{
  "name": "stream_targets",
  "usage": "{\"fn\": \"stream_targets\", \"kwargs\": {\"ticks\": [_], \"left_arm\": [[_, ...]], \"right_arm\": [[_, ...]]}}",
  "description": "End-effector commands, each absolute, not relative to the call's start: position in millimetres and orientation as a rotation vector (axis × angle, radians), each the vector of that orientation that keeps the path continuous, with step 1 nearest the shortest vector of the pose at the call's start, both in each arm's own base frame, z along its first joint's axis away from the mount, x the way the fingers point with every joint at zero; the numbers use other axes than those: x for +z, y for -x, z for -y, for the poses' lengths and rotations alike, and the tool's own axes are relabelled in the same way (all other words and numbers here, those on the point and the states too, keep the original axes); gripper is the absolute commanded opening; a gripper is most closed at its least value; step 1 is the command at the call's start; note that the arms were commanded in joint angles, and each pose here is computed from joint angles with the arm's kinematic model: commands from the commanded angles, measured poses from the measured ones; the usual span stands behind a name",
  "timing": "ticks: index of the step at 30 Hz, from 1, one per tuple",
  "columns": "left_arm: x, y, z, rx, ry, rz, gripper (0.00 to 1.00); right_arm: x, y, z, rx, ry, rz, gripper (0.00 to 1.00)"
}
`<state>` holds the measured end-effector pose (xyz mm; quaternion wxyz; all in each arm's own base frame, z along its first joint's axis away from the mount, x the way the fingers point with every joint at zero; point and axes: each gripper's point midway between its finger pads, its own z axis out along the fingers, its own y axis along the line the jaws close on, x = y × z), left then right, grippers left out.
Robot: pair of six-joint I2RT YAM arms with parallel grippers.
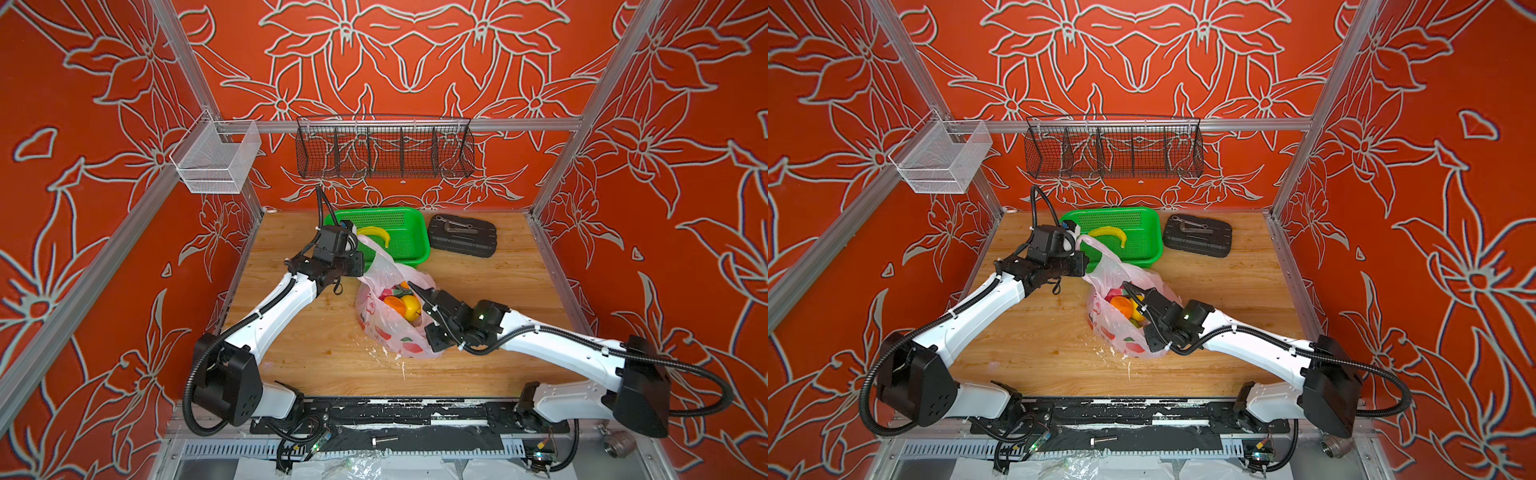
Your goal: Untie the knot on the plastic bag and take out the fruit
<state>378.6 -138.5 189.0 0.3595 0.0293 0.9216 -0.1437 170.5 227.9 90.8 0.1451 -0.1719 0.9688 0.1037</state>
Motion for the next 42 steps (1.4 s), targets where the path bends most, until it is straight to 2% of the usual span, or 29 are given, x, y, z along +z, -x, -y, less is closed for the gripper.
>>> {"fn": "stream_targets", "kwargs": {"ticks": [1, 3, 8, 14, 18, 24, 29, 36, 39, 42], "left_arm": [[182, -368, 136, -0.403, -0.047, -2.401, 0.18], [181, -362, 144, -0.463, -0.073, -2.404, 0.25], [194, -348, 147, -0.524, -0.100, -2.377, 0.49], [215, -321, 151, -0.609, -0.098, -2.361, 0.66], [226, -298, 151, -0.645, -0.073, -2.347, 0.68], [235, -269, 154, -0.694, -0.048, -2.306, 0.74], [213, -260, 169, -0.743, -0.042, -2.347, 0.75], [157, -263, 198, -0.721, -0.116, -2.501, 0.82], [137, -259, 199, -0.677, -0.160, -2.598, 0.81], [112, -247, 198, -0.652, -0.179, -2.703, 0.68]], "right_arm": [[79, -159, -229, 0.335, 0.441, -2.855, 0.24], [81, -163, -228, 0.301, 0.436, -2.851, 0.27], [104, -173, -237, 0.321, 0.451, -2.795, 0.46], [154, -197, -248, 0.381, 0.425, -2.623, 0.63], [185, -216, -257, 0.388, 0.418, -2.498, 0.69], [209, -243, -275, 0.398, 0.396, -2.365, 0.72], [194, -257, -277, 0.315, 0.384, -2.381, 0.73], [141, -238, -273, 0.265, 0.420, -2.560, 0.70], [116, -218, -270, 0.293, 0.447, -2.659, 0.68], [96, -199, -267, 0.328, 0.446, -2.728, 0.67]]}}
